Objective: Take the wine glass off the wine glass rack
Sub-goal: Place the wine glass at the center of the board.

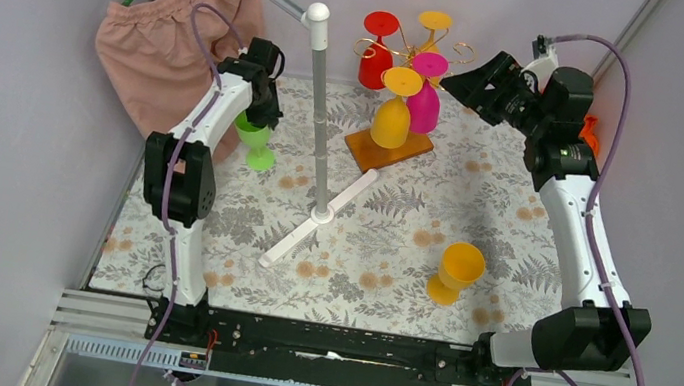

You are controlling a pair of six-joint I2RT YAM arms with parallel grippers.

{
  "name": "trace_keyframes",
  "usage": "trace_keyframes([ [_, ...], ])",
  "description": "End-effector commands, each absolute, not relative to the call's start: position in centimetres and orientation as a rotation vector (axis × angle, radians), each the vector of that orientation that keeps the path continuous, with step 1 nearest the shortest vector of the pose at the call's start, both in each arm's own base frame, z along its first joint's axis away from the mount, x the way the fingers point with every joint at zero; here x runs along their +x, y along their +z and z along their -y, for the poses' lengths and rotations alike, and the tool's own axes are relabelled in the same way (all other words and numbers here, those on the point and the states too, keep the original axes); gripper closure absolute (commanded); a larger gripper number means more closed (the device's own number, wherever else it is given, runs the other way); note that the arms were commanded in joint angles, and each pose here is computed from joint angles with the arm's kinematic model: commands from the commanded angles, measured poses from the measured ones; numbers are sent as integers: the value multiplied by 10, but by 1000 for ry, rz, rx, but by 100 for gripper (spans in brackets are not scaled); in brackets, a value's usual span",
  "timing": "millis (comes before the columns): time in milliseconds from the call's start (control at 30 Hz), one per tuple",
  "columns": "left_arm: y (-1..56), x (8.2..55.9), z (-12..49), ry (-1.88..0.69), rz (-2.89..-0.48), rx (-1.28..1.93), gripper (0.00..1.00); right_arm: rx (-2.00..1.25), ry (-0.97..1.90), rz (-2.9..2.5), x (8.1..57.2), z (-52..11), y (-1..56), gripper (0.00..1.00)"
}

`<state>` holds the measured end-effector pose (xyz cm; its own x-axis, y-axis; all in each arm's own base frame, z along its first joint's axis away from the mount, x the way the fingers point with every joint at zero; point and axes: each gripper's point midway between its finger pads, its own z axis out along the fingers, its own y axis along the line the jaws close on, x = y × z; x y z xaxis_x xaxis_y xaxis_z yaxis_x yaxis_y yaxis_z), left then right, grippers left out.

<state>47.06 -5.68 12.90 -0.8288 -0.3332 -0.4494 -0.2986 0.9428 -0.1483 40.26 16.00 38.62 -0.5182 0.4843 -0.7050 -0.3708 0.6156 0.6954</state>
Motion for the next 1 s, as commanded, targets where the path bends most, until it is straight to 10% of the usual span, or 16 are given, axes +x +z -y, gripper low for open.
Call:
trace_keyframes([
  [0, 103, 471, 56, -114, -2646, -463, 74, 79, 1073, -1766, 404, -156, 406, 17],
  [433, 159, 468, 70, -250, -2540, -466, 48, 64, 1124, -1756, 411, -163, 415, 24],
  [967, 296, 468, 105, -624, -2144, -410, 46, 170, 1001, -1764, 459, -123, 417, 34],
])
